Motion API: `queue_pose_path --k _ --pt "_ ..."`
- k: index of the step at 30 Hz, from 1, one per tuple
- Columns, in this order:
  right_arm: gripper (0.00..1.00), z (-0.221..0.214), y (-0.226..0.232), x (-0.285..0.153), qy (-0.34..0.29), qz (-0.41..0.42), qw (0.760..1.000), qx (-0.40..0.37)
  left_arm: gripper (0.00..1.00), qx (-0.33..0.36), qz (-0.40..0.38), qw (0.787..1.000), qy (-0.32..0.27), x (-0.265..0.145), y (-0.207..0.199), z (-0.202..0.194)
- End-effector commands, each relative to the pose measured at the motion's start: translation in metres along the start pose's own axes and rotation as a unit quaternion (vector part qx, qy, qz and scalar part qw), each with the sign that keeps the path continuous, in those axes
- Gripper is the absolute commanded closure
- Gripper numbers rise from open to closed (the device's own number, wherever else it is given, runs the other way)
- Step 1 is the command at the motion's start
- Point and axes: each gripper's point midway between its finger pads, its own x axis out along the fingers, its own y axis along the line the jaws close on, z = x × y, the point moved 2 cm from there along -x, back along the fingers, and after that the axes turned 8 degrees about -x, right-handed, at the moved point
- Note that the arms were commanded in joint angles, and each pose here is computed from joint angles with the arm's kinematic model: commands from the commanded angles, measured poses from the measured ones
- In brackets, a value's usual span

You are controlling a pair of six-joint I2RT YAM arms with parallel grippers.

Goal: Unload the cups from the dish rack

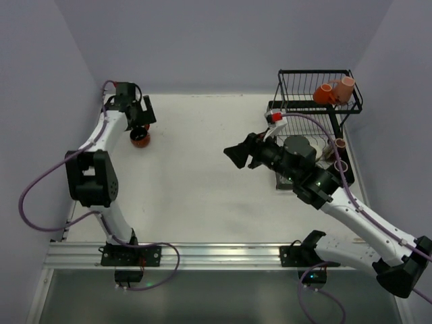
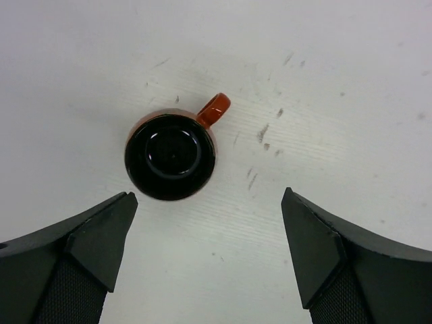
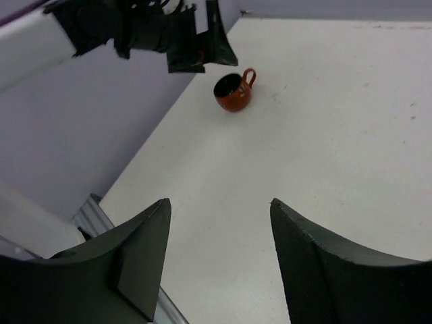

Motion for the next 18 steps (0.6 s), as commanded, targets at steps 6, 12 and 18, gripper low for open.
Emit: queue_pose_path --k 6,12,18 --pt "0.61 0.114 -0.084 -0.045 -0.113 -0.207 0.97 -0.061 0.01 0.032 -0.277 0.92 -0.274 -0.236 -0.097 0.021" --pt "0.62 0.158 -0.177 -0.078 -0.114 -0.398 0.907 -0.073 0.0 0.107 -0.479 0.85 -0.193 -0.284 -0.122 -0.084" --pt "0.58 0.175 -0.254 -0.081 -0.058 -0.502 0.86 -0.067 0.0 0.166 -0.538 0.807 -0.177 -0.299 -0.107 -0.131"
